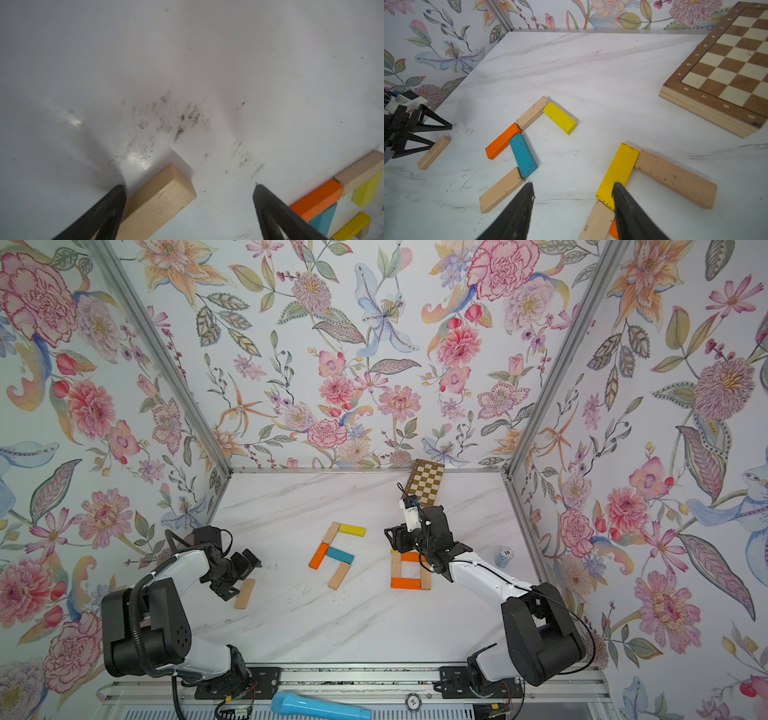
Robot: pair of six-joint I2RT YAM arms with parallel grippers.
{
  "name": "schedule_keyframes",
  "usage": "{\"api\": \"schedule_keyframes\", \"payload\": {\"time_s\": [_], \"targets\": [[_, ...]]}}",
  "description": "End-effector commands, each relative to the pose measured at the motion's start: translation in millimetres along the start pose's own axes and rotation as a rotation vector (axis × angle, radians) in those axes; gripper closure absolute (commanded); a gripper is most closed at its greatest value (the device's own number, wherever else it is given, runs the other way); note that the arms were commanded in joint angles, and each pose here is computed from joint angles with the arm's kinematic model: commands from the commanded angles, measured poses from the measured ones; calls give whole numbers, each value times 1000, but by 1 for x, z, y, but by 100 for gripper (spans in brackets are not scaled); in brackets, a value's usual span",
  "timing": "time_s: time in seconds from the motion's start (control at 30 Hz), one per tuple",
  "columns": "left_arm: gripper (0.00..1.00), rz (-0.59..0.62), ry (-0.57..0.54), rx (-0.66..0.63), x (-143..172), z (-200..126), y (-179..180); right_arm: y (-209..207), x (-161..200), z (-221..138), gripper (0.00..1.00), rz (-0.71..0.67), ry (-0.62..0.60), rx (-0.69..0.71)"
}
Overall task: Assemble the number 6 with building blocks
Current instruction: Move the building block to the center of the board.
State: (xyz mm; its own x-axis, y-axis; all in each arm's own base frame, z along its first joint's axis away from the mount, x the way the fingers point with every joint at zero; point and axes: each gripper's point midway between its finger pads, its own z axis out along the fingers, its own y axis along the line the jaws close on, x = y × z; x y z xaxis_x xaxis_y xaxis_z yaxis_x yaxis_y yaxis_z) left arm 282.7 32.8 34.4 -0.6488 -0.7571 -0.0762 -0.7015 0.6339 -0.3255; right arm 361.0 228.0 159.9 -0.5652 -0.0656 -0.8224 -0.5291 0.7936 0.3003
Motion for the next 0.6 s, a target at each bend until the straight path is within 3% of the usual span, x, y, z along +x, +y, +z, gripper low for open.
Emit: {"api": "schedule_keyframes", "payload": {"time_s": [0.0,0.17,0.3,0.37,0.57], "targets": [[1,-37,32,73,19,-8,-19,2,1,1,38,8,-8,-21],[1,-9,38,100,35,-11,-30,5,0,2,38,3,-6,-35],[1,63,43,-36,39,-16,-8,9,-2,0,38,-8,-11,-43],[1,36,26,-84,36,-19,0,9,-3,-1,38,-12,-14,-43],[1,-102,-72,-61,29,-33,-6,15,-4,-3,38,-19,-16,-50]]}}
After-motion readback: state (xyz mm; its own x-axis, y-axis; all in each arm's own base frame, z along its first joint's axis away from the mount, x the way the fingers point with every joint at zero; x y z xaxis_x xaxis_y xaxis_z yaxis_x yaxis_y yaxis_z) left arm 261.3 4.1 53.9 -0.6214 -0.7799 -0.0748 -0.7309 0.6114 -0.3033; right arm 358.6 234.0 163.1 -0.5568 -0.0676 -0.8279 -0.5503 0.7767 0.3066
